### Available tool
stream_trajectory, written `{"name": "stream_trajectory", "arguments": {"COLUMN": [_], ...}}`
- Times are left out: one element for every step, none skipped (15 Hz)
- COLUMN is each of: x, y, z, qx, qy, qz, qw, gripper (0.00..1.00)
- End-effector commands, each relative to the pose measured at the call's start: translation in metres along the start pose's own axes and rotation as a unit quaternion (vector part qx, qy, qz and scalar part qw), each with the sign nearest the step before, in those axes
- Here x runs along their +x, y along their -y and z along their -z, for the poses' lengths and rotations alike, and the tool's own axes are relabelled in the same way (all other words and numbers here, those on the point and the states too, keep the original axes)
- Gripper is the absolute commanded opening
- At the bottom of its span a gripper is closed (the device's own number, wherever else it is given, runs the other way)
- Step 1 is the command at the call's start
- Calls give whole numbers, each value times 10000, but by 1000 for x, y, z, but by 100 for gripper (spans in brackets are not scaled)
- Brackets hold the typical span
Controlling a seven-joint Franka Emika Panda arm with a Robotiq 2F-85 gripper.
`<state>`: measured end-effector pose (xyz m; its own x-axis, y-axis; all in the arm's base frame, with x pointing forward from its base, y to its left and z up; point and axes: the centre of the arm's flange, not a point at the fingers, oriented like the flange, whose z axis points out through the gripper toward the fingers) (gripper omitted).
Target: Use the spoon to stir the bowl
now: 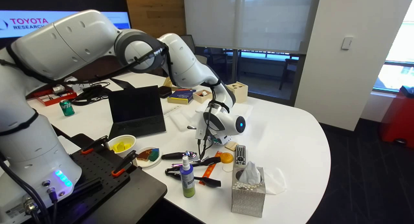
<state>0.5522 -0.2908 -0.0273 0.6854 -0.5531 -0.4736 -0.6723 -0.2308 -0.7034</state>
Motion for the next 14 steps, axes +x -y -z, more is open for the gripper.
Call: {"name": "stream_trajectory", "arguments": {"x": [7, 7, 7, 7, 7, 8, 8, 10, 10, 11, 12, 12, 12, 12], "y": [-5, -6, -6, -5, -4, -3, -2, -1, 0, 1, 4, 7, 12, 16], "z": [8, 12, 15, 20, 24, 29, 32, 36, 39, 42, 44, 47, 48, 50], "qx": [75, 56, 36, 15, -33, -61, -65, -87, -110, -163, -201, -274, -358, -385], "qy": [-11, -73, -116, -165, -224, -283, -310, -352, -394, -440, -491, -563, -640, -684], "qz": [-273, -291, -317, -338, -348, -341, -338, -337, -356, -372, -354, -335, -289, -226], "qw": [9996, 9995, 9994, 9993, 9991, 9990, 9989, 9988, 9985, 9982, 9980, 9975, 9969, 9967], "gripper": [2, 2, 2, 2, 2, 2, 2, 2, 2, 2, 2, 2, 2, 2]}}
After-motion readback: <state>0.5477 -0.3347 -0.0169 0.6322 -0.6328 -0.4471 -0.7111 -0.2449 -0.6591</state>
